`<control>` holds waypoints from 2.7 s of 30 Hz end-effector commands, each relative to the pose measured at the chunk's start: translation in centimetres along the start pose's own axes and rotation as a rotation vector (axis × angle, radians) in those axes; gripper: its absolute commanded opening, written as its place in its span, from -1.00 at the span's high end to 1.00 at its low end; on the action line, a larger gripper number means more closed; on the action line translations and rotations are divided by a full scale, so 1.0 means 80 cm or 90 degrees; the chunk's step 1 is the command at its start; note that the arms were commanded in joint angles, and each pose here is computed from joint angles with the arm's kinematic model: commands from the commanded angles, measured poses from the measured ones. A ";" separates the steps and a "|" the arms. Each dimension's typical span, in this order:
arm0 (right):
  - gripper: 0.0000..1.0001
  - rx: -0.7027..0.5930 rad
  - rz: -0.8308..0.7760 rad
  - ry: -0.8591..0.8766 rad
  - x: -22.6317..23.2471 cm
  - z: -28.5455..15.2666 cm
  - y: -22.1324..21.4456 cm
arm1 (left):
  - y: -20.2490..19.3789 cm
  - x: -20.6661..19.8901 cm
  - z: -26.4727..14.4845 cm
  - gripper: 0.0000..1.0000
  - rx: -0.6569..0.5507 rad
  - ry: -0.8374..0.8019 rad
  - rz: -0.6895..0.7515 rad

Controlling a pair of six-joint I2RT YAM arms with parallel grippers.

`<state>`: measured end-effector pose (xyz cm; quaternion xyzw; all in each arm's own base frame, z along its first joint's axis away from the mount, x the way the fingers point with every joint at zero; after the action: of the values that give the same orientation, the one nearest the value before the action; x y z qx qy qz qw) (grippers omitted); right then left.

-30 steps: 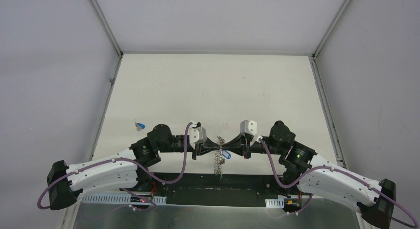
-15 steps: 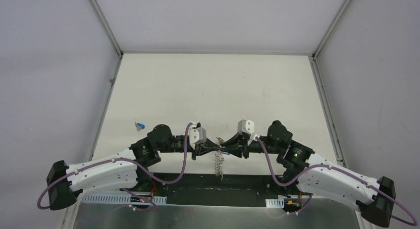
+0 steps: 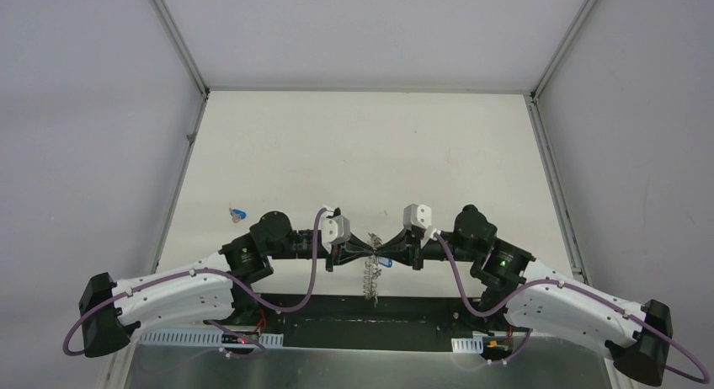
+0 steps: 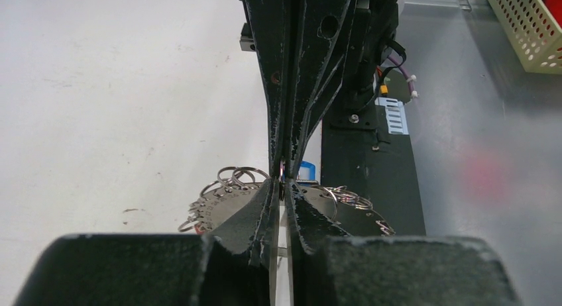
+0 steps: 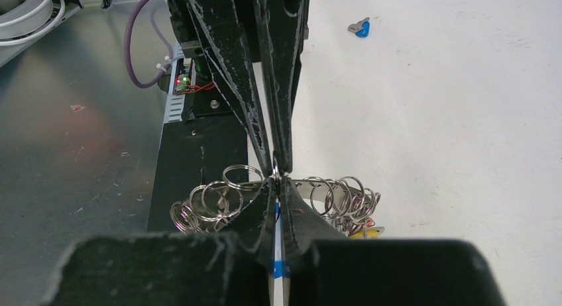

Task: Put the keys on the keyring

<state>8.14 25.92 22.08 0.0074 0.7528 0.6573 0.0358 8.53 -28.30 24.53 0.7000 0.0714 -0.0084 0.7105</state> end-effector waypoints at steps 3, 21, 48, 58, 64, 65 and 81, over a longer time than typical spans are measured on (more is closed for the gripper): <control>1.00 0.012 -0.025 -0.025 -0.009 -0.007 0.024 | 0.028 -0.006 -0.007 0.55 -0.039 -0.003 0.035; 1.00 0.248 0.020 0.017 -0.012 -0.018 0.029 | 0.017 -0.001 -0.012 -0.01 0.062 0.000 0.077; 1.00 0.255 0.093 0.099 -0.005 -0.015 0.050 | 0.004 -0.006 0.030 0.70 0.035 -0.068 0.037; 1.00 0.259 0.095 0.095 -0.006 -0.014 0.045 | 0.006 -0.005 0.035 1.00 0.037 -0.072 0.031; 0.43 0.225 0.078 0.052 -0.017 -0.013 0.054 | 0.009 -0.003 0.032 1.00 0.018 -0.054 0.019; 0.16 0.214 0.076 0.045 -0.019 -0.013 0.057 | 0.010 -0.003 0.031 1.00 0.013 -0.050 0.019; -0.27 0.062 0.006 -0.015 -0.023 -0.030 0.088 | 0.054 -0.001 -0.008 1.00 -0.195 0.019 0.043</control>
<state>9.23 24.02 27.65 0.0366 0.8148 0.5783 0.0161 9.23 -28.21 23.44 0.6809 0.0828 0.0135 0.7276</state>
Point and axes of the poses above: each gripper's point midway between its finger pads, its own z axis out along the fingers, its own x axis along the line the jaws close on, y = z × x, the point moved 3 cm from there along -z, back along the fingers, and after that the axes turned 5 degrees about -z, right-handed, at the moved point
